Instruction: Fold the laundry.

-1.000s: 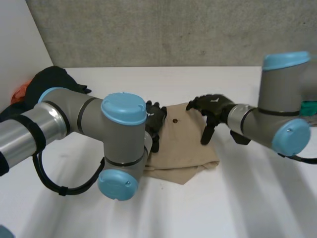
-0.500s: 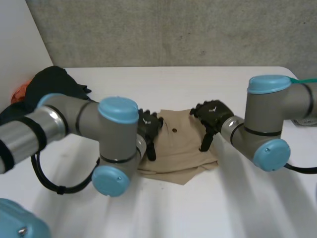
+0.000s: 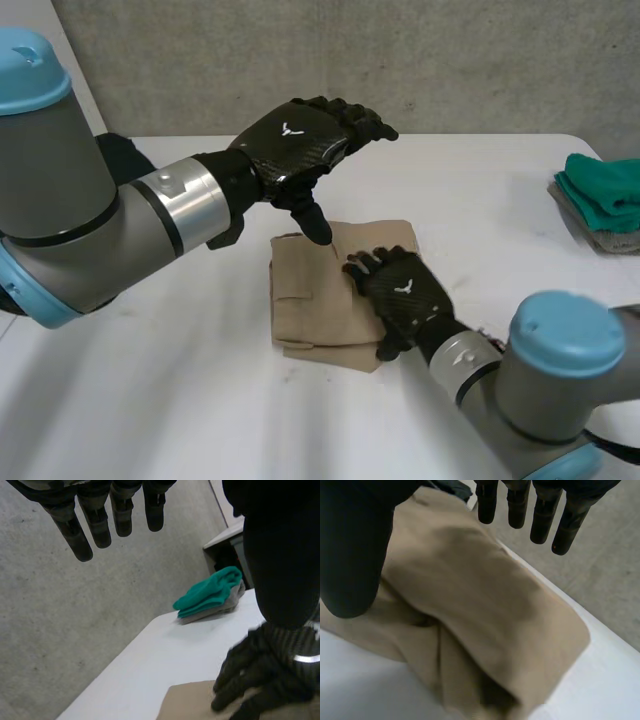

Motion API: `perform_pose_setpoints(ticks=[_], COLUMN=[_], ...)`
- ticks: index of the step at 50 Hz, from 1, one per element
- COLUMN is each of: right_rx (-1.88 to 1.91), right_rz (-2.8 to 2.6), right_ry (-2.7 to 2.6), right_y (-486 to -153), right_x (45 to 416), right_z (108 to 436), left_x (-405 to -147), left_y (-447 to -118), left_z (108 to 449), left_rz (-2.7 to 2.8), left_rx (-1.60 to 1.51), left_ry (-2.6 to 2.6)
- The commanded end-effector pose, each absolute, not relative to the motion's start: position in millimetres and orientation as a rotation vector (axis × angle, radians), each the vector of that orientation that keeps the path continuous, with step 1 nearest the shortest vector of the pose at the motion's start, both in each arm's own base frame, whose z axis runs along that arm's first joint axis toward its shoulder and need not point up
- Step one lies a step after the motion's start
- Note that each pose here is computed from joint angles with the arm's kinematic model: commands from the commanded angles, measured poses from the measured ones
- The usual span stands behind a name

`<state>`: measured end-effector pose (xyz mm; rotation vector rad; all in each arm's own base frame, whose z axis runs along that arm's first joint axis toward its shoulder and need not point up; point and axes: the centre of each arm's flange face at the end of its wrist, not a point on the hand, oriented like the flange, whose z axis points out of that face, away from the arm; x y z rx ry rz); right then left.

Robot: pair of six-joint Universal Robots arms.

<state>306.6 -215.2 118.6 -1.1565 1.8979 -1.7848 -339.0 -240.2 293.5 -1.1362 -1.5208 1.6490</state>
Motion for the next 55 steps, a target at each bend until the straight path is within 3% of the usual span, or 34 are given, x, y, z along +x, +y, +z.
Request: perform_pose_setpoints(ticks=[1, 10, 32, 39, 47, 55], right_rx=[-1.218, -1.17, -1.183, -1.128, -0.991, -0.891], right_rz=[-1.859, -1.978, -1.956, -2.071, -2.334, -2.508], right_ry=[1.864, 1.854, 1.868, 1.805, 1.71, 1.506], right_y=[-229.6, -260.5, -300.5, -322.6, -386.1, -448.7], right_x=[319.0, 329.0, 353.1, 351.6, 314.3, 254.5], right_z=[96.7, 102.4, 103.2, 138.0, 198.6, 258.1], left_x=[-339.7, -339.5, -337.2, -334.4, -327.8, -327.2], left_y=[-240.8, -239.2, -237.4, -238.0, -240.0, -237.6], left_z=[289.1, 286.0, 286.7, 293.4, 305.3, 311.4], left_rz=[1.626, 1.616, 1.613, 1.636, 1.677, 1.692], left_rx=[-1.104, -1.105, -1.098, -1.093, -1.076, -1.075], left_ry=[-1.55, -1.557, -1.562, -1.552, -1.539, -1.521])
